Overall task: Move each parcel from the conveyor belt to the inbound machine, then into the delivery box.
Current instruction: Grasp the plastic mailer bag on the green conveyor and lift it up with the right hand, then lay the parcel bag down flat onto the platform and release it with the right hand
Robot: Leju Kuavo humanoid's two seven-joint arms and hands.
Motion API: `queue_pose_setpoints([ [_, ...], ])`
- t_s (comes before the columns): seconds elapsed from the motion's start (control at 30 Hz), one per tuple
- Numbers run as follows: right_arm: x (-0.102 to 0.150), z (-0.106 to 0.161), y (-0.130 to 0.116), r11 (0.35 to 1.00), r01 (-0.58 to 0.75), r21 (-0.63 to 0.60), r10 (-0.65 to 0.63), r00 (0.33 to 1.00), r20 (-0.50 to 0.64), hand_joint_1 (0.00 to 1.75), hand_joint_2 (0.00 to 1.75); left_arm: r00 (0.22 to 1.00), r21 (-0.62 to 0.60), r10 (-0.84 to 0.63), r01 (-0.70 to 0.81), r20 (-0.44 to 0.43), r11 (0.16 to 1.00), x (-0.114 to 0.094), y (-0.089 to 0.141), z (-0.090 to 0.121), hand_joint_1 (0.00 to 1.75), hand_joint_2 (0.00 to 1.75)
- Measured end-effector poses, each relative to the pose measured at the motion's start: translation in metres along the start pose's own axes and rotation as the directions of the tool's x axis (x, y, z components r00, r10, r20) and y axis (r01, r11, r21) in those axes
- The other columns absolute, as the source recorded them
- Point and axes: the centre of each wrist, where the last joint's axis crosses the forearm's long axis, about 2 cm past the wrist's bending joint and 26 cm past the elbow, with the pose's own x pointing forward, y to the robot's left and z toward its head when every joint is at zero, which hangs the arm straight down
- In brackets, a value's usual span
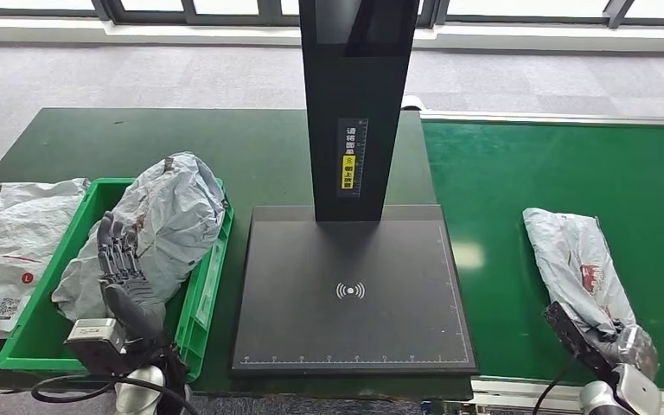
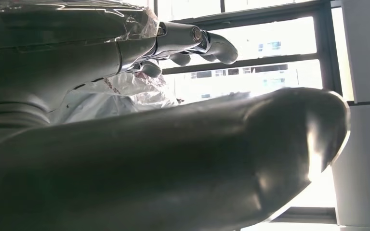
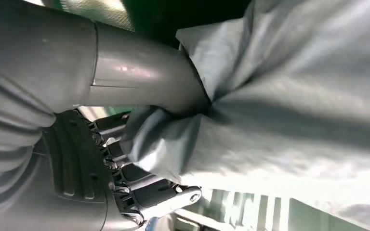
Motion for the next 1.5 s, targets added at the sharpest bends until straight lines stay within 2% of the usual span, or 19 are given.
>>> queue_pose_setpoints([
  [0.13,0.014,0.001,-0.001,0.992,0.071,-0.106,-0.061,0.993,0.099,1.75,1.75,1.000,0.013,-0.021,0.021,0.004,1.000,0.003,0.005,0.004,0.00,0.00],
  [0.27,0.031,0.008,-0.004,0.949,0.189,-0.253,-0.124,0.960,0.252,1.75,1.75,0.999,0.028,-0.033,0.032,0.007,0.999,0.006,0.009,0.007,0.00,0.00],
  [0.4,0.063,0.033,-0.004,0.895,0.254,-0.367,-0.094,0.911,0.402,1.75,1.75,0.999,0.041,-0.033,0.032,0.007,0.999,0.008,0.010,0.008,0.00,0.00],
  [0.53,0.101,0.067,-0.004,0.849,0.336,-0.407,-0.056,0.823,0.565,1.75,1.75,1.000,0.044,-0.029,0.029,0.007,0.999,0.009,0.010,0.009,0.00,0.00],
  [0.7,0.143,0.114,-0.001,0.835,0.409,-0.369,-0.037,0.709,0.704,1.75,1.75,1.000,0.034,-0.018,0.018,0.006,0.999,0.009,0.009,0.009,0.00,0.00],
  [0.9,0.174,0.159,0.004,0.877,0.416,-0.242,-0.078,0.618,0.782,1.75,1.75,1.000,0.014,0.008,-0.008,0.000,1.000,0.009,0.006,0.009,0.00,0.00],
  [1.1,0.180,0.186,0.013,0.907,0.409,-0.098,-0.169,0.567,0.806,1.75,1.75,0.999,-0.011,0.032,-0.032,-0.012,0.999,0.007,0.001,0.005,0.00,0.00],
  [1.5,0.184,0.200,0.016,0.913,0.406,-0.032,-0.208,0.531,0.822,1.75,1.75,0.999,-0.017,0.038,-0.039,-0.022,0.999,0.004,-0.003,0.003,0.00,0.00],
])
